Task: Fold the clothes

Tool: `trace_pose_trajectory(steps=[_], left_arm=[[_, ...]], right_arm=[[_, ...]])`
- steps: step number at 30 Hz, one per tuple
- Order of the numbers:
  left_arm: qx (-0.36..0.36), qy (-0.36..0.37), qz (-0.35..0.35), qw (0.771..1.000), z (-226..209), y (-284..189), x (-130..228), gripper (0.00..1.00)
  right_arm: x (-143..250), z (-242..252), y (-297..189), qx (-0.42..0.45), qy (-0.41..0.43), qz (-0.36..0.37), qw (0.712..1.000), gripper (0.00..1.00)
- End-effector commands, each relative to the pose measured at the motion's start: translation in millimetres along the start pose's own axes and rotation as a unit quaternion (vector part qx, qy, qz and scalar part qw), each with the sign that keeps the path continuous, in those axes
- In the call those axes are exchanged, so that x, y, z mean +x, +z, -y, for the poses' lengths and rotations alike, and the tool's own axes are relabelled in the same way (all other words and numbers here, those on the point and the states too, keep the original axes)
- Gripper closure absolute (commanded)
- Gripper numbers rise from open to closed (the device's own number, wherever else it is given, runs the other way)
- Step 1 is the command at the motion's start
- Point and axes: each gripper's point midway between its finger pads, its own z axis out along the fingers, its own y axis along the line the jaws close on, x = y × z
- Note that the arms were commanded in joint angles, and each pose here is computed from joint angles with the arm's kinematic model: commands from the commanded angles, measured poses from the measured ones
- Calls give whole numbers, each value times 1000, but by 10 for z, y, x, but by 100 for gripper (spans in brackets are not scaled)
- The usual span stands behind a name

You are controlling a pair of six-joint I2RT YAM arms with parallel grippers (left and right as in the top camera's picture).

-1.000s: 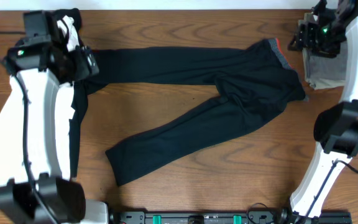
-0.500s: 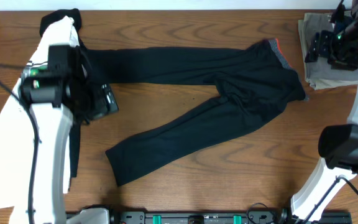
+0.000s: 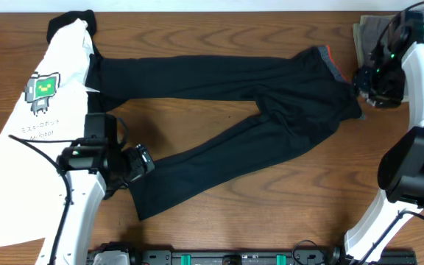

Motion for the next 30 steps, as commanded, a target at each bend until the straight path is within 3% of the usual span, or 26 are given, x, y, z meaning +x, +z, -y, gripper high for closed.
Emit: trace_pose_trajectory(steps=[1,2,3,4,5,6,19,30], left_arm=[[13,-2,-3,1000,37,58,24,20],[14,-2,-2,1000,38,69,19,28],[15,-1,1,1000,42,82,10,43],[15,-1,1,1000,40,97,8,63],[15,-1,0,1000,40,121,13,89],[15,1,-3,1000,42,152,22,94],[-19,43,-112,993,125,748,293,94],[-70,26,-96,993,-95,1135,65,94]], right_arm=[[56,-47,122,2,1,-11,1000,33],[61,-76,151,0,-2,-11,1000,38],[71,-131,182,-6,-7,-13,1000,47],[78,-187,208,-14,-11,-13,1000,68],[87,-261,242,-22,-18,-14,999,98],[92,-323,270,-28,-24,-14,999,98],[158,-758,443,-40,-77,-7,996,98],[163,-756,444,-39,-77,-8,996,97]])
